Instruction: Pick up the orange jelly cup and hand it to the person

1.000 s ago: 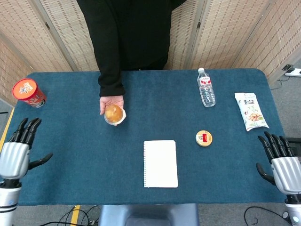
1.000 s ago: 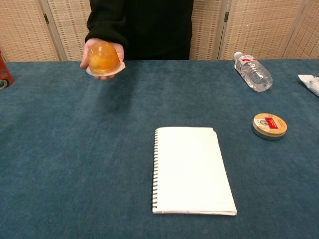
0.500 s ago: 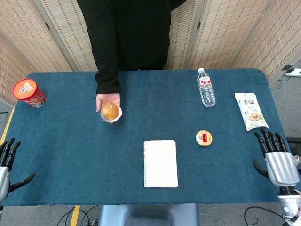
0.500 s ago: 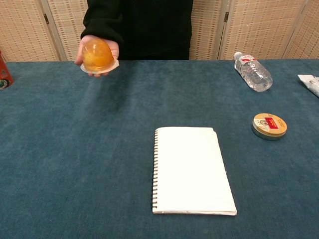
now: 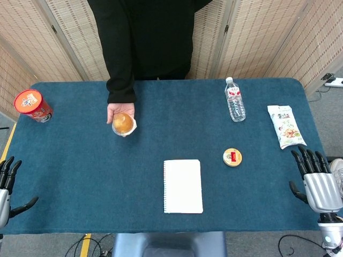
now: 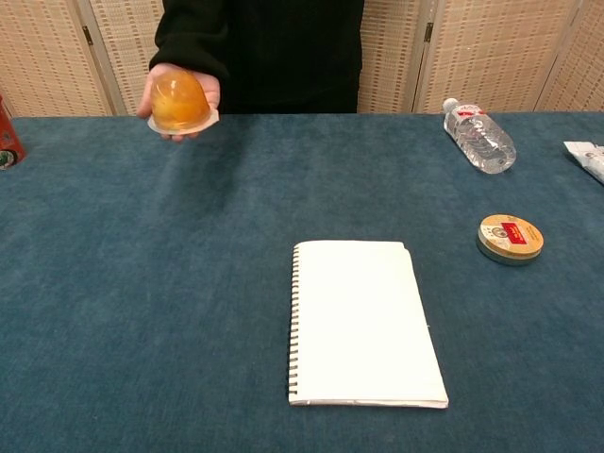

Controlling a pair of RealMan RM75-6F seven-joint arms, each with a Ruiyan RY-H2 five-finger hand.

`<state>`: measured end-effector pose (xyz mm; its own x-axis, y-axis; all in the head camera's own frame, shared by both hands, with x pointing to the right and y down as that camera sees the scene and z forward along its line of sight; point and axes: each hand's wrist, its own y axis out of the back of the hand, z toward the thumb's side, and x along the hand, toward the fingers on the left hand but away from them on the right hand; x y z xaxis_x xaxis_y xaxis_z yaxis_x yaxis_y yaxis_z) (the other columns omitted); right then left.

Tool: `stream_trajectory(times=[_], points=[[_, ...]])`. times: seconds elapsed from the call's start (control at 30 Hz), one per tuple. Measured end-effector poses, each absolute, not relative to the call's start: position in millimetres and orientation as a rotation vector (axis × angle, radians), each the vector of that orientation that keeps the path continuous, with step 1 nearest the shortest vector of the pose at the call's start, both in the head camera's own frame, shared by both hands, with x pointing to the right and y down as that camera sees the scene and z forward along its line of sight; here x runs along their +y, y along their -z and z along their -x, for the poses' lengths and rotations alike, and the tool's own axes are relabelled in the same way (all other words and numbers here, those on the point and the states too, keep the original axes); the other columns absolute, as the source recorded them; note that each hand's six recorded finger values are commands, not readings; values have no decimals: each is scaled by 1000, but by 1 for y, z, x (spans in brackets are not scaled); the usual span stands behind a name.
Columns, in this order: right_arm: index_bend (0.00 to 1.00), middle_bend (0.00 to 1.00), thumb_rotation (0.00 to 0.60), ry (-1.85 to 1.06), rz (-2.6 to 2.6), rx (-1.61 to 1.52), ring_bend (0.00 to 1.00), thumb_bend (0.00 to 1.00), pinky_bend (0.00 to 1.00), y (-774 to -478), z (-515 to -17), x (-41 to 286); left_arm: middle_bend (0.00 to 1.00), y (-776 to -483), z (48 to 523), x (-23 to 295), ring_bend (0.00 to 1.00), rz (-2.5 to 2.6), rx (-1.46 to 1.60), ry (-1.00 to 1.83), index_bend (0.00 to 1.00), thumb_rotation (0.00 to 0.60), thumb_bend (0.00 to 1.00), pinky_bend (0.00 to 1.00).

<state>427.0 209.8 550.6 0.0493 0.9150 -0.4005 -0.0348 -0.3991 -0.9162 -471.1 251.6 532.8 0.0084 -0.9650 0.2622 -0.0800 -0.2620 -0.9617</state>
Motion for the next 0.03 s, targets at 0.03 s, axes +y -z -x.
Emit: stream_trajectory(times=[0.03], points=[[0,0,600,-1477,1507,-928,0,287,0,-551,-428,210,40,-534,470,251,0,1470,1127,1365,0,600,155,269]])
